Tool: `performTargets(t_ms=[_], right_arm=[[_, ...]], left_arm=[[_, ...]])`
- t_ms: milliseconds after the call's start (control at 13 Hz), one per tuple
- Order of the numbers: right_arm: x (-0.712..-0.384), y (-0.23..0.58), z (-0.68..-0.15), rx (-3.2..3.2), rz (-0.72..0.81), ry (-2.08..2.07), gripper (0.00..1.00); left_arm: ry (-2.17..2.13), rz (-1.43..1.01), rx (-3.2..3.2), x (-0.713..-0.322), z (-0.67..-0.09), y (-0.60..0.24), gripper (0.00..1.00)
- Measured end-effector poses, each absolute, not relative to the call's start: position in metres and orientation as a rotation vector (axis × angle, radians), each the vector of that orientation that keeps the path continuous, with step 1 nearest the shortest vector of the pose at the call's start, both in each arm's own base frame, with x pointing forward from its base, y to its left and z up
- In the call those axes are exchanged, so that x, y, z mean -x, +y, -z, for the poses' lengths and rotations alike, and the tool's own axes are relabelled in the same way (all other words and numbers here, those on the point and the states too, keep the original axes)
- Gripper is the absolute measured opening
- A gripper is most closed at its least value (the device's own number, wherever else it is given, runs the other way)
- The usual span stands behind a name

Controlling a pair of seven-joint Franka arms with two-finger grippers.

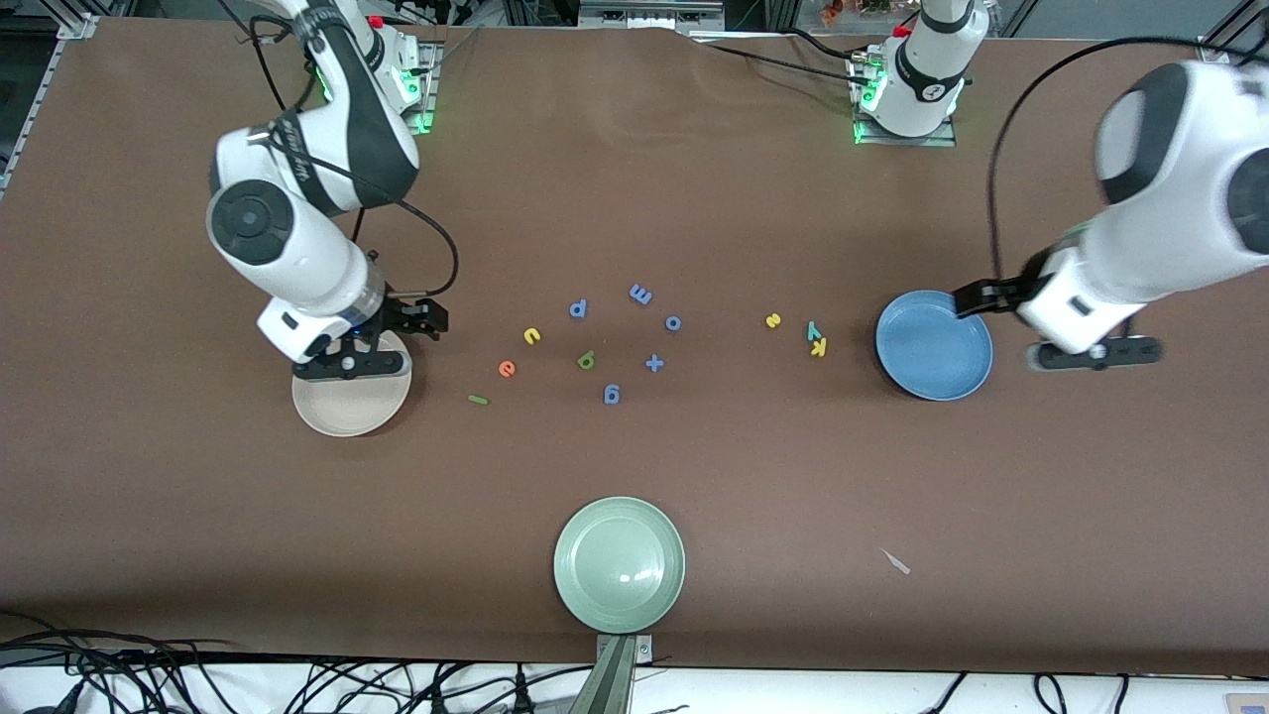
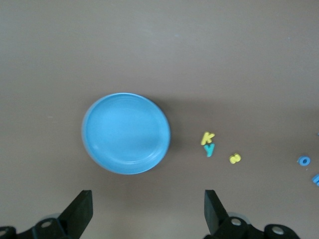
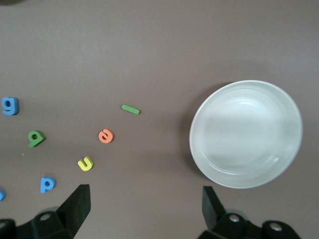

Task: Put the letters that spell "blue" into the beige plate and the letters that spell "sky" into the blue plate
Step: 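Reach the right gripper to the green l while the left gripper reaches the yellow z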

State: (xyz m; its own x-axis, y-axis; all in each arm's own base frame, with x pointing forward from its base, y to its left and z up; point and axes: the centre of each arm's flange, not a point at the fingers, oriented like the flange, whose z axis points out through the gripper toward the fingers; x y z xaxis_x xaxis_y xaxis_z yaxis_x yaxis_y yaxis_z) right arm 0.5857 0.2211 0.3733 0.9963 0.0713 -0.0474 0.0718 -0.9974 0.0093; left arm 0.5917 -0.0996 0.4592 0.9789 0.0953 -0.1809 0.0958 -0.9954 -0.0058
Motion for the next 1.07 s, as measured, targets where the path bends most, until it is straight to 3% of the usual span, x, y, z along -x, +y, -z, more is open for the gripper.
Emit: performTargets(t_ms=[614,844,1074], right_arm=[[-0.585,0.240,-0.263,-3.123,-0.019,0.047,1.00],[-0.589,0.240,-0.244,-3.126,-0.059,0.028,1.00],[-0.597,0.242,-0.227,-3.161,-0.100,-0.037,1.00]], left_arm=[[0.145,0.154,-3.069,-0.531,-0.321,-0.186,0.97],[0.195,0.141,-3.051,-0.486,-0.267,-0.220,0.95],[0.274,0.131,-3.023,-0.479,-0.249,-0.236,0.93]])
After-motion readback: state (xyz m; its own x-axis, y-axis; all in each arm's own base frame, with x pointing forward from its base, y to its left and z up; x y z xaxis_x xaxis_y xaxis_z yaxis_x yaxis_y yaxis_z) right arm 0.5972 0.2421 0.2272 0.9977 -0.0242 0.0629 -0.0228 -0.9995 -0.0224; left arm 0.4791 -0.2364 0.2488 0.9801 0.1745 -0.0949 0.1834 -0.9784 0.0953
